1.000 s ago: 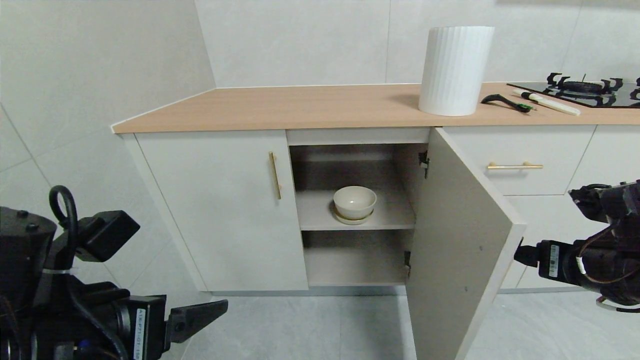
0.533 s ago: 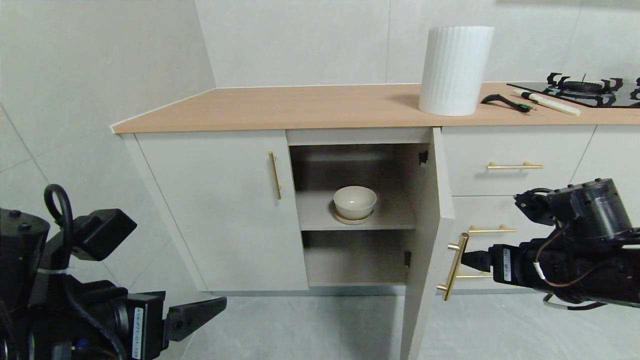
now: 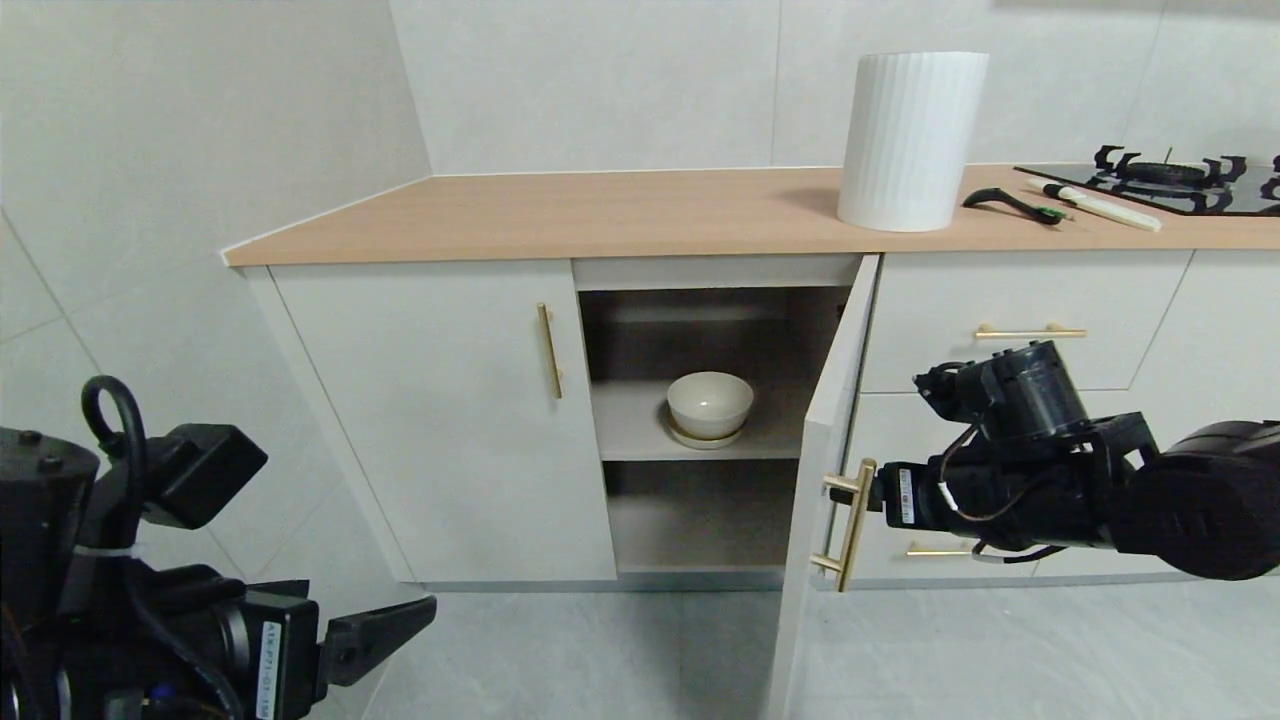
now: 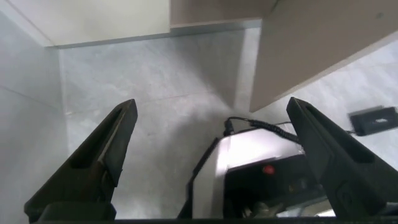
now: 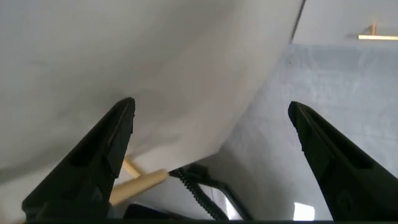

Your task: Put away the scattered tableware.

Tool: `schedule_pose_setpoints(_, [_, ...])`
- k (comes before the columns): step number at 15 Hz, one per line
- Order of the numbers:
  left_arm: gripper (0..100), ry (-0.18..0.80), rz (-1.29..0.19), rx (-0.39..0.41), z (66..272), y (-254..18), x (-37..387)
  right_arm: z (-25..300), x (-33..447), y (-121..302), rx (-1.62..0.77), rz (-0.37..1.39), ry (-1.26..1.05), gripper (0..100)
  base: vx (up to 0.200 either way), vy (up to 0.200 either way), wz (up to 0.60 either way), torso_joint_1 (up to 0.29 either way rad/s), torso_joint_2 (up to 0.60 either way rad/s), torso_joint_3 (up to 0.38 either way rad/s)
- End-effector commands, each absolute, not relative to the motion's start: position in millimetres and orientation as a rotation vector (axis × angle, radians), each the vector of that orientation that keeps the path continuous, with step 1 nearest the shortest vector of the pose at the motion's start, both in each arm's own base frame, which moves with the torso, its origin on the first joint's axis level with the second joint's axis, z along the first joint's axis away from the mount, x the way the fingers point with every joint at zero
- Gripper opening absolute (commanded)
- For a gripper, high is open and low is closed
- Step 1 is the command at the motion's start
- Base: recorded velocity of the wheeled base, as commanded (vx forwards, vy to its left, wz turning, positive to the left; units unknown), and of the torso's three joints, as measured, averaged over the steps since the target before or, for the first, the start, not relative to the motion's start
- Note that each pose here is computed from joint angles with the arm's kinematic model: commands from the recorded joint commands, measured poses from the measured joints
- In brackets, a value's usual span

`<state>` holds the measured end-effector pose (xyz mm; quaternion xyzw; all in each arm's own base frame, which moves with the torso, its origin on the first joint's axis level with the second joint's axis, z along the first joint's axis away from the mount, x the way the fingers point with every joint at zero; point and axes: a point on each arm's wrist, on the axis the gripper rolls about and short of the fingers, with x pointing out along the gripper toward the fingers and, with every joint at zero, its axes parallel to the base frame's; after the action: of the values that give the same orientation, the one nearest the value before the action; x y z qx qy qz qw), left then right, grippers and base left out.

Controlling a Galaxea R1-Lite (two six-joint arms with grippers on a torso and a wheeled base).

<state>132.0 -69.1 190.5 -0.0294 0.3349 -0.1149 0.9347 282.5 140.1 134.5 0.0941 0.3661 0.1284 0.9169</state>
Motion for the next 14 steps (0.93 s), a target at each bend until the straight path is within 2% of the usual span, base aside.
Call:
schedule_pose_setpoints(1, [100,0.691,-0.236,-0.052,189,-69,132,114,294,144,0.185,0.244,0.797,100,0.000,0.000,0.00,0.000,0.00,0.000])
schedule_pose_setpoints(9, [100,0.702,-0.239,-0.049,187,-70,132,98,310,151,0.290,0.234,0.718,100,0.000,0.000,0.00,0.000,0.00,0.000])
schedule_pose_setpoints(14, [100,0.708,-0.236,-0.048,186,-70,134,97,316,155,0.362,0.229,0.684,100,0.200,0.000,0.00,0.002,0.00,0.001])
